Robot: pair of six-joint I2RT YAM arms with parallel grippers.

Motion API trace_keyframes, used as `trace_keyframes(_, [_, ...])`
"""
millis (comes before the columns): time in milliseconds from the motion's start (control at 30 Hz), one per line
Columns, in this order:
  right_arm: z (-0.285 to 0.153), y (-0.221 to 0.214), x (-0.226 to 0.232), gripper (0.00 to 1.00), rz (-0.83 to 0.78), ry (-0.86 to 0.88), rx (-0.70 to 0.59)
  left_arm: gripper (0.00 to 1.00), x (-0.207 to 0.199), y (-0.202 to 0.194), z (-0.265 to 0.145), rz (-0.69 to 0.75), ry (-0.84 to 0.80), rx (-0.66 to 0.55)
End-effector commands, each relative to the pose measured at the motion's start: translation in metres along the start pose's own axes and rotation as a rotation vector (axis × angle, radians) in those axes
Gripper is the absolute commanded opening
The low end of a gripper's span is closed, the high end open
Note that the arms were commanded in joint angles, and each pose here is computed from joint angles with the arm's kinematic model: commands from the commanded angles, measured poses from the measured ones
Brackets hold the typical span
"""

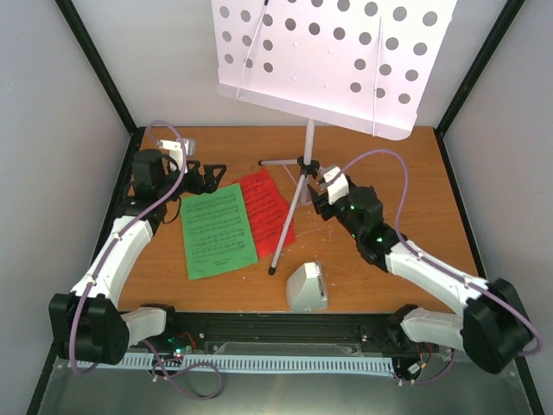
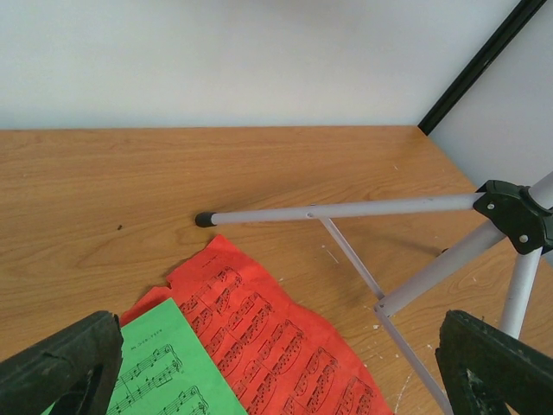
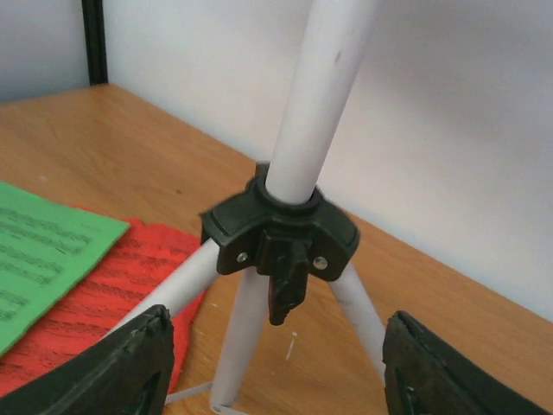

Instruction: Pack up the instrument practice props

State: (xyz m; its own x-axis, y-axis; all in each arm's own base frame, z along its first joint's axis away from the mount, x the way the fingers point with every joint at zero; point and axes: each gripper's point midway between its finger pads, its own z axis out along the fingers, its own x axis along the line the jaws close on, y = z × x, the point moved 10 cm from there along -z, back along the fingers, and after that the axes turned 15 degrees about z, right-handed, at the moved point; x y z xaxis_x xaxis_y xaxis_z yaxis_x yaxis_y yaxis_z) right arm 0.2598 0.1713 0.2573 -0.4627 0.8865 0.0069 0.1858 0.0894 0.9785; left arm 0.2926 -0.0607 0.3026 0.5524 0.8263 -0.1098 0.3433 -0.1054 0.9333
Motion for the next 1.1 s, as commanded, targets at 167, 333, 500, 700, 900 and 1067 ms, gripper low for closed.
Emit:
trace_keyframes(167, [-0.056, 0.004, -0.028, 0.74, 0.226, 0.047, -0.107, 0.99, -0.003, 0.006, -0.004, 0.032, -0.005, -0.039])
trace_keyframes(333, [-0.071, -0.005, -0.059, 0.79, 0.445, 0.096, -0.154, 0.99, -0.008, 0.005, -0.003, 0.046, -0.076, -0.050])
trace_keyframes(500, [-0.073, 0.005, -0.077, 0.82, 0.578, 0.230, -0.203, 0.94, -0.016, 0.003, 0.007, -0.003, -0.184, -0.025])
trace_keyframes(700, [-0.058, 0.038, -0.076, 0.81, 0.547, 0.409, -0.243, 0.88, -0.072, -0.003, 0.030, -0.099, -0.431, 0.000])
trace_keyframes(900, [-0.025, 0.073, -0.075, 0.74, 0.508, 0.571, -0.260, 0.80, -0.103, -0.024, 0.061, -0.114, -0.555, 0.065])
trace_keyframes(1067, [-0.002, 0.094, -0.065, 0.67, 0.448, 0.657, -0.283, 0.72, -0.115, -0.046, 0.082, -0.126, -0.653, 0.120])
